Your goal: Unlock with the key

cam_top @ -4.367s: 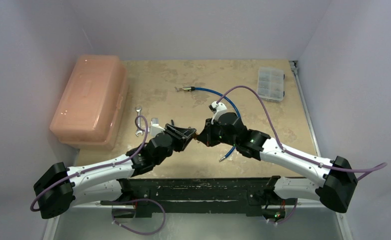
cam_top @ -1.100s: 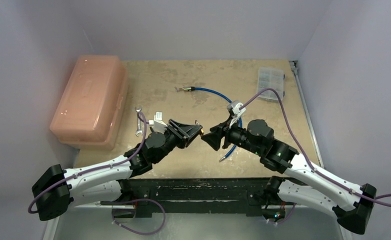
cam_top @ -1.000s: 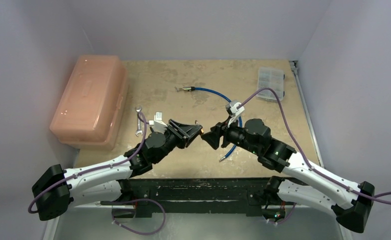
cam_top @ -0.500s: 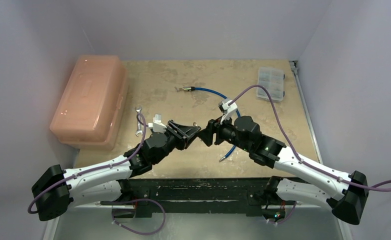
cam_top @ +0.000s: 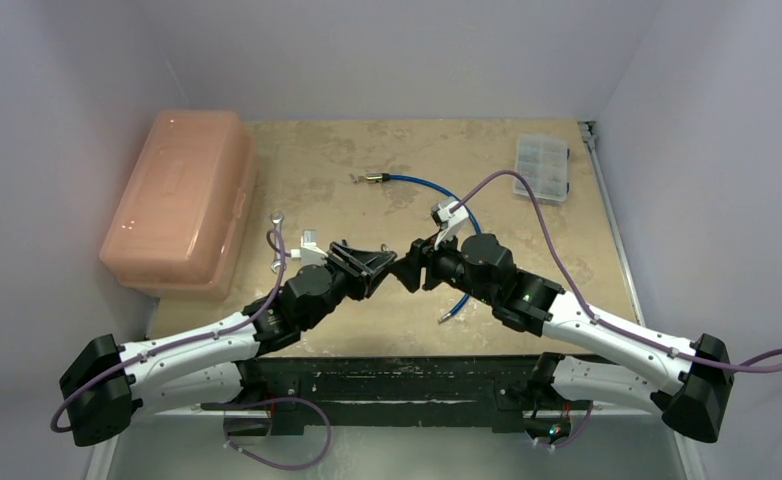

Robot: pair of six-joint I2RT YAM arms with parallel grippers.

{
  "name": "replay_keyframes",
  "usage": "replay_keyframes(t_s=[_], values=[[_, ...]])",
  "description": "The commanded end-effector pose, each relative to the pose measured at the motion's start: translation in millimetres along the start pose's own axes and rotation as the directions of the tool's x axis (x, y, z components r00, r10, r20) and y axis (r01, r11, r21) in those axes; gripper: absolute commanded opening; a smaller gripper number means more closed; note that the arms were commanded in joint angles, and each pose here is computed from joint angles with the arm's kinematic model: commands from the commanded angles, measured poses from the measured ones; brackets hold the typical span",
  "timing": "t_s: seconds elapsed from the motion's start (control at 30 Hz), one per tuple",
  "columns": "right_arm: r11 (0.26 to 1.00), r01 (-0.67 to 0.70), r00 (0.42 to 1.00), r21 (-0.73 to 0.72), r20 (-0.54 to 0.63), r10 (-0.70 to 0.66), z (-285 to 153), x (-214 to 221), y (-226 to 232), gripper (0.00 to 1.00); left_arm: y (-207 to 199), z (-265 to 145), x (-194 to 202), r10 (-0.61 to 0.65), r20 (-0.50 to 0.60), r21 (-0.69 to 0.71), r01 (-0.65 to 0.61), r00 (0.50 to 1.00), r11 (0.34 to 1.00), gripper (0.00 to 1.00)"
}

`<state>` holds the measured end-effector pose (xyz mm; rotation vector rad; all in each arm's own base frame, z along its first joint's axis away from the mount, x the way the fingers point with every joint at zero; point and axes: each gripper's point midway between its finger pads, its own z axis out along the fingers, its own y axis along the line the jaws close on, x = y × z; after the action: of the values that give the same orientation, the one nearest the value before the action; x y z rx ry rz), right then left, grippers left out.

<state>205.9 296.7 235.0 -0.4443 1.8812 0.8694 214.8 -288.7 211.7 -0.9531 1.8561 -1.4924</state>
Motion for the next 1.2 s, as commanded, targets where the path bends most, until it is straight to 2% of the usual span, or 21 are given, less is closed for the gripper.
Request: replay_keyframes(t_s=[0.0,0.87,1.17], values=[[1.0,0.005,0.997,-0.008,0.082,-0.004,-1.1,-21.0,4.8,0.57,-40.2,-6.2,-2.0,-0.06,0.008,0.096,0.059,0.998,0.994,0.0],[1.0,0.009,0.999,0.012,0.053,-0.009,10.7,-2.8,0.4,0.52,-48.9,-8.7,-7.5,-0.079,0.031,0.108,0.076,0.996,0.991,0.0],[0.998,-0.041,0.993,0.054,0.111,0.034,13.6,-10.2,-5.2,0.5,-48.2,-6.9,-6.3,-0.077,0.029,0.105,0.074,0.997,0.992,0.0]])
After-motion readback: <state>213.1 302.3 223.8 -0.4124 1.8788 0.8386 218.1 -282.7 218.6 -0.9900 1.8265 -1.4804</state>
